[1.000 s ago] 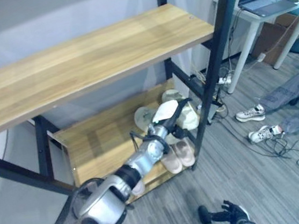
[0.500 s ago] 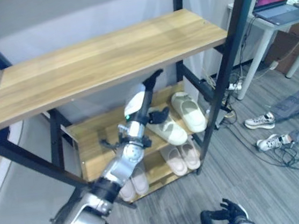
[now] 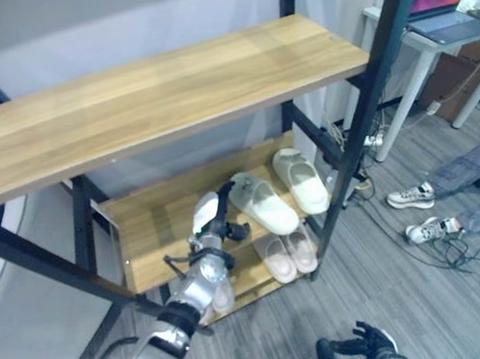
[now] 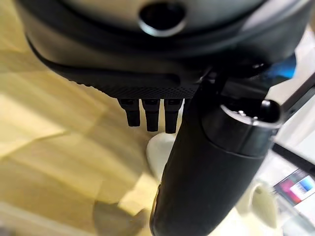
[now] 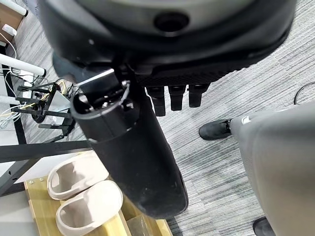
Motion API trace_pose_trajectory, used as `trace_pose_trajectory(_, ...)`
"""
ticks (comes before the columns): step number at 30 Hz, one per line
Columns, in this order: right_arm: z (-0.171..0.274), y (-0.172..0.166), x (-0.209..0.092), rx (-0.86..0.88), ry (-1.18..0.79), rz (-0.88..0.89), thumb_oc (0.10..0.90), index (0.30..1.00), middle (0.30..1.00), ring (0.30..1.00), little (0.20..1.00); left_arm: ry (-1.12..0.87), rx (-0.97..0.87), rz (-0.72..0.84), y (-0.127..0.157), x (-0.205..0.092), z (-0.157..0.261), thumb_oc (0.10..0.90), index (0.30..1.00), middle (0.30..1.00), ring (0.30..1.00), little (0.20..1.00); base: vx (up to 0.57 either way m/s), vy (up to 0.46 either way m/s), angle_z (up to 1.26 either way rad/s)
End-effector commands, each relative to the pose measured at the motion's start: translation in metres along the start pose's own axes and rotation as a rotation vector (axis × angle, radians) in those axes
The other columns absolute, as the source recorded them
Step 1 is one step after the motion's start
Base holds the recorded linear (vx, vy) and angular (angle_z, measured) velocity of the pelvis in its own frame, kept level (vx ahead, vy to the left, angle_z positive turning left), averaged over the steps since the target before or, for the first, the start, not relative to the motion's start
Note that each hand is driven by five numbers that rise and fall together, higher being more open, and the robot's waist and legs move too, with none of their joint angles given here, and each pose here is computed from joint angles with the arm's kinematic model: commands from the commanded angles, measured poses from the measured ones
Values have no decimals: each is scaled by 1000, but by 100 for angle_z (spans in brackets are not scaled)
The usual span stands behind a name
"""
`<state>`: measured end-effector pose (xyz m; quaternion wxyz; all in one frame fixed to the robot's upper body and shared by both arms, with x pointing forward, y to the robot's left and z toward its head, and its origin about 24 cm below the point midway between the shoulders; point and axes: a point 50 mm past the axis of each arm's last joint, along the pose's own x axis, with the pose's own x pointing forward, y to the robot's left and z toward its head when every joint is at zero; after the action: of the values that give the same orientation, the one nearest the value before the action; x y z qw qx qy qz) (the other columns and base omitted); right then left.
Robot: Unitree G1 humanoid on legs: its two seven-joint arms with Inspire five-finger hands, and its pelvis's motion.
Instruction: Arrange the slippers neatly on the shoe rack.
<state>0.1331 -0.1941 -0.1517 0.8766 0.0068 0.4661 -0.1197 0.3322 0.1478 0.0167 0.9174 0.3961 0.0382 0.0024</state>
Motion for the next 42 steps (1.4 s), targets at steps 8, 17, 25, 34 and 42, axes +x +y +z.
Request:
trace_pose_trajectory(8, 38, 4, 8, -23, -107, 5, 800, 900, 900, 900, 900, -219, -285, 27, 12, 24, 87, 800, 900, 900, 900, 900, 0, 0, 0)
trace_pose_trajectory(17, 54, 4, 11, -60, -143, 6, 800, 900, 900, 900, 900, -217, -302, 11, 11, 47, 137, 800, 900, 900, 900, 900, 1, 0, 0)
trace_pose_trajectory(25, 50, -3, 10, -75, -141, -2, 800, 900, 900, 900, 900, -232, -245, 53, 32, 58, 149, 800, 900, 900, 900, 900, 8, 0, 0)
trace_pose_trajectory(34, 50, -7, 10, -111, -148, 7, 800, 900, 900, 900, 900, -311, -99, 132, 64, 67, 173, 800, 900, 900, 900, 900, 0, 0, 0)
trace_pose_trajectory(42, 44, -8, 8, -91, -145, 8, 800, 900, 900, 900, 900, -433, -120, 143, 70, 59, 186, 800, 900, 900, 900, 900, 0, 0, 0)
